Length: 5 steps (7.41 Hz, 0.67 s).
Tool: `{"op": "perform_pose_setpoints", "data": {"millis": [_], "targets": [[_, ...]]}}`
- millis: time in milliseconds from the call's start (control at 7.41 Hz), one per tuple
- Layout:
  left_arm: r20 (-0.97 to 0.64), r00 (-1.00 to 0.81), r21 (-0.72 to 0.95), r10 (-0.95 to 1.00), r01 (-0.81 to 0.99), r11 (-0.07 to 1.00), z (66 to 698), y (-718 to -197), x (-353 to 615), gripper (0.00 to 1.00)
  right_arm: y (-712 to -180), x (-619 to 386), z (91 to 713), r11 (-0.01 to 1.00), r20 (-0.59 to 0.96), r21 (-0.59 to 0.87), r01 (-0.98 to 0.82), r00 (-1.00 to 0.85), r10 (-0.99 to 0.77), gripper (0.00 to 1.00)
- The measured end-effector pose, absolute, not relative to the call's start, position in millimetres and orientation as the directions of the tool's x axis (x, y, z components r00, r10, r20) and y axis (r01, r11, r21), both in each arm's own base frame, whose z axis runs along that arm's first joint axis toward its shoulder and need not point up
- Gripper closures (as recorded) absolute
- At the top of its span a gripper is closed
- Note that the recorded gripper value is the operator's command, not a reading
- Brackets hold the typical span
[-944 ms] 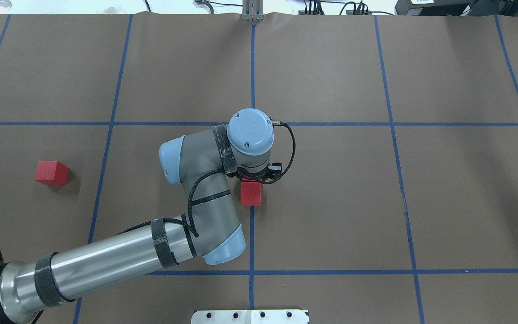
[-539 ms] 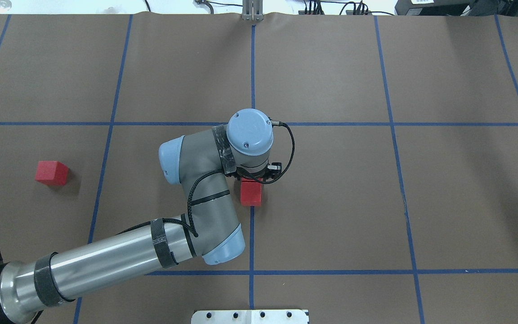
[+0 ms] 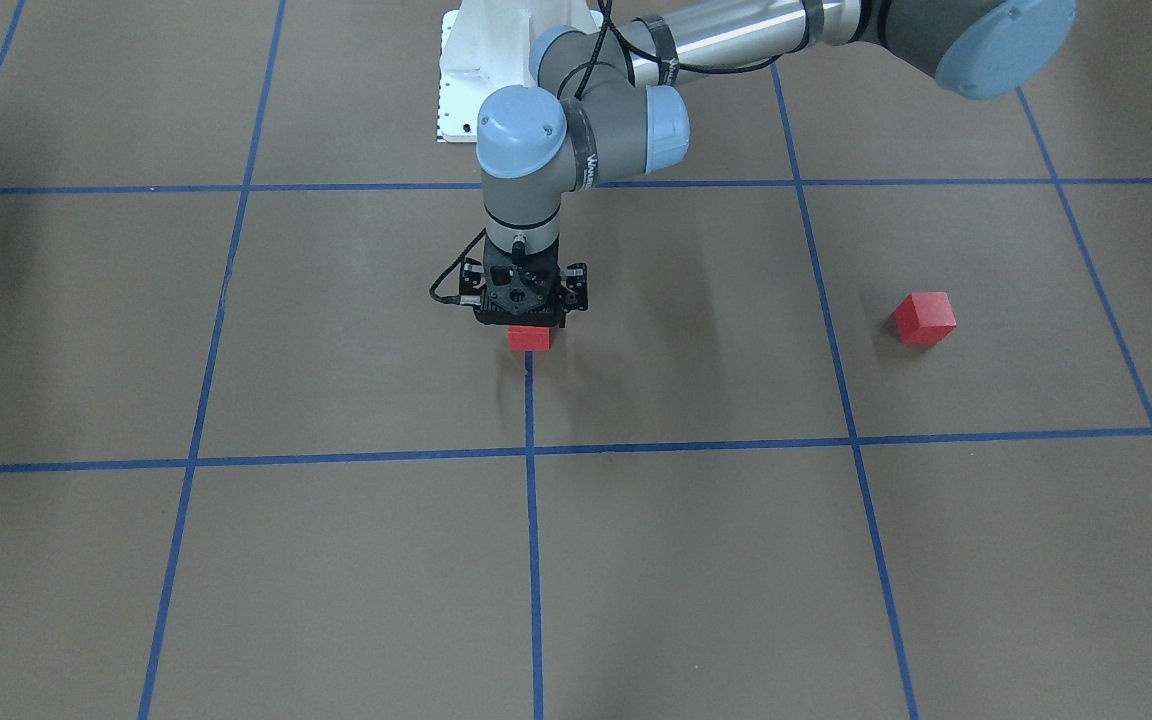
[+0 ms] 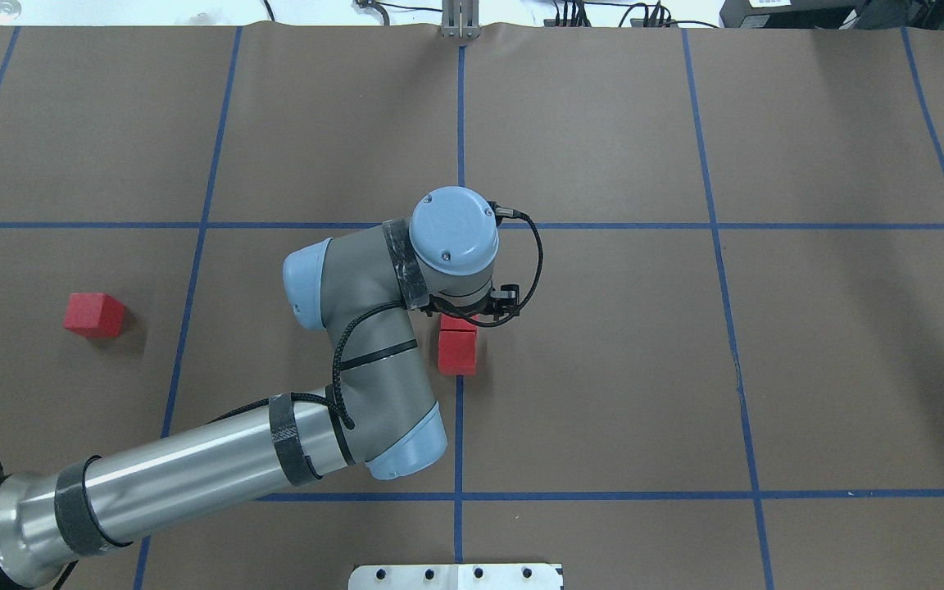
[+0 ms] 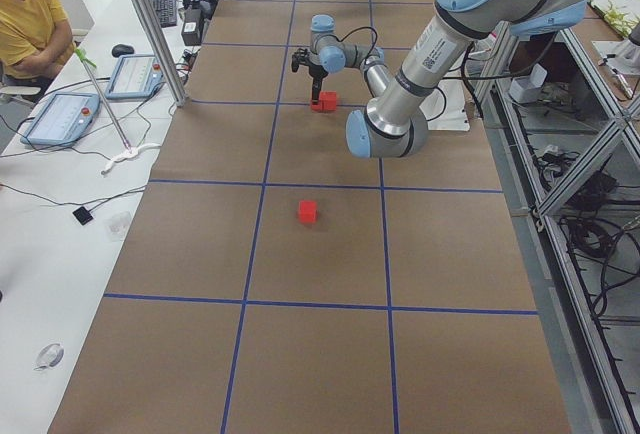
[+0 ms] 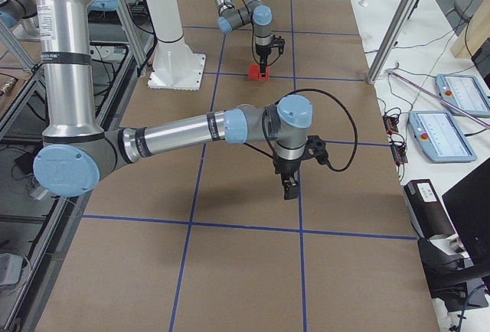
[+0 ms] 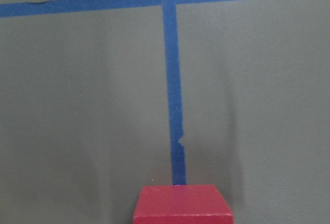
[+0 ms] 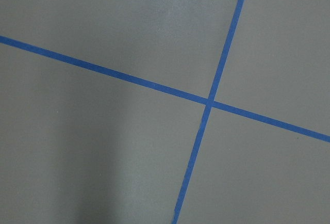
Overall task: Form red blocks into L shape at center
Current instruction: 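Move the left gripper to the remaining red cube farthest toward its side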
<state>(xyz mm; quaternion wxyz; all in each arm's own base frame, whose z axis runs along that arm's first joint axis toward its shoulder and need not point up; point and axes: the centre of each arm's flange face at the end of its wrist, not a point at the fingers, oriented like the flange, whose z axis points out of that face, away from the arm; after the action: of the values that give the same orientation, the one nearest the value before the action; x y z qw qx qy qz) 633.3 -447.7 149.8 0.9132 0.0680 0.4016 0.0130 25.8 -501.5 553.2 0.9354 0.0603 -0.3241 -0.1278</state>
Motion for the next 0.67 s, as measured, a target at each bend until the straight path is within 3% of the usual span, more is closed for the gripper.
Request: {"op": "perform_pose_setpoints", "data": {"millis": [270, 674], "targets": [[-0.722, 0.677, 0.202, 0.142, 0.010, 0.979, 125, -455, 581, 0.00, -502, 26, 553, 0.960, 0.591, 0.195, 0.200, 0.757, -0.278, 0.00], [-0.627, 0.697, 0.368, 0.348, -0.129, 0.921, 210, -456, 454, 0.00, -502, 26, 553, 0.960, 0.591, 0.195, 0.199, 0.758, -0.277, 0.00]]}}
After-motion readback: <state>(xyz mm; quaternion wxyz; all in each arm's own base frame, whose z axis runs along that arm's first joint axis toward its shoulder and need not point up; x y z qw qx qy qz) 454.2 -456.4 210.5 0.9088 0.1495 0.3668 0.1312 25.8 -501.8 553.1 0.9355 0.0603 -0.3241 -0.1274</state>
